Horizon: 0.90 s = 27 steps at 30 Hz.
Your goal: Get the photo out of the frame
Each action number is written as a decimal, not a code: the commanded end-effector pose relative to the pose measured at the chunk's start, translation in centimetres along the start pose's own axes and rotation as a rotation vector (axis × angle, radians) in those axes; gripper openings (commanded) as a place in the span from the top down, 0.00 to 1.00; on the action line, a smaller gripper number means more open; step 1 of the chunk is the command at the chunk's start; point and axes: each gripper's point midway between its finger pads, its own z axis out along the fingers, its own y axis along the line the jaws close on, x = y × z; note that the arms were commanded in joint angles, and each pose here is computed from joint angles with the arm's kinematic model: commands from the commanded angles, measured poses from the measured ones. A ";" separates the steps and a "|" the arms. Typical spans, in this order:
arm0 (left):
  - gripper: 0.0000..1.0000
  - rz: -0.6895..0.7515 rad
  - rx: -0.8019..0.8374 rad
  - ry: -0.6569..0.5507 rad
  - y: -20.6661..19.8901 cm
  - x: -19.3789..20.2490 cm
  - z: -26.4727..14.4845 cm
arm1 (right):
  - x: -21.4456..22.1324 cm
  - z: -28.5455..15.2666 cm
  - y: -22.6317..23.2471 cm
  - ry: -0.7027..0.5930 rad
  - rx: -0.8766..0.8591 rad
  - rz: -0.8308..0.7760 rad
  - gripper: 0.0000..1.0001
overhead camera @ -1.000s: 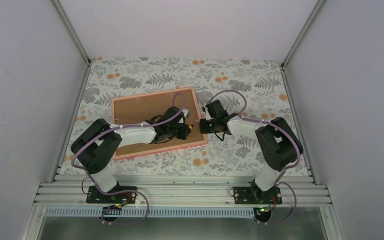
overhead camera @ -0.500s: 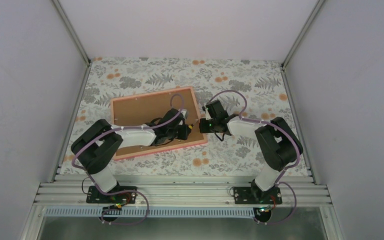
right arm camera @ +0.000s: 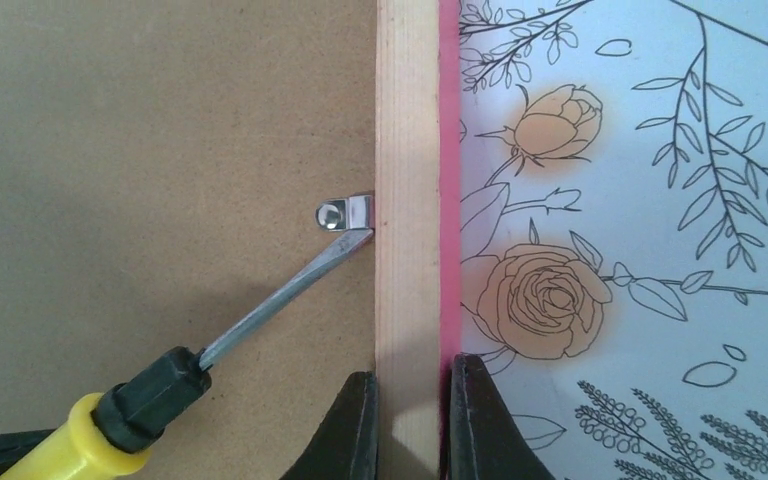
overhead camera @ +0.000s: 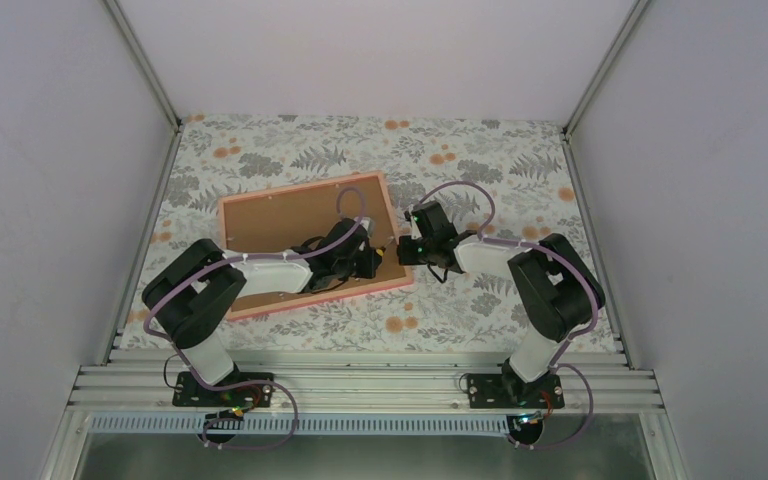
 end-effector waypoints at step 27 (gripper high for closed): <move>0.98 0.117 -0.009 -0.115 1.5 -3.9 -3.0 | 3.9 0.5 0.8 0.117 -0.048 0.030 0.96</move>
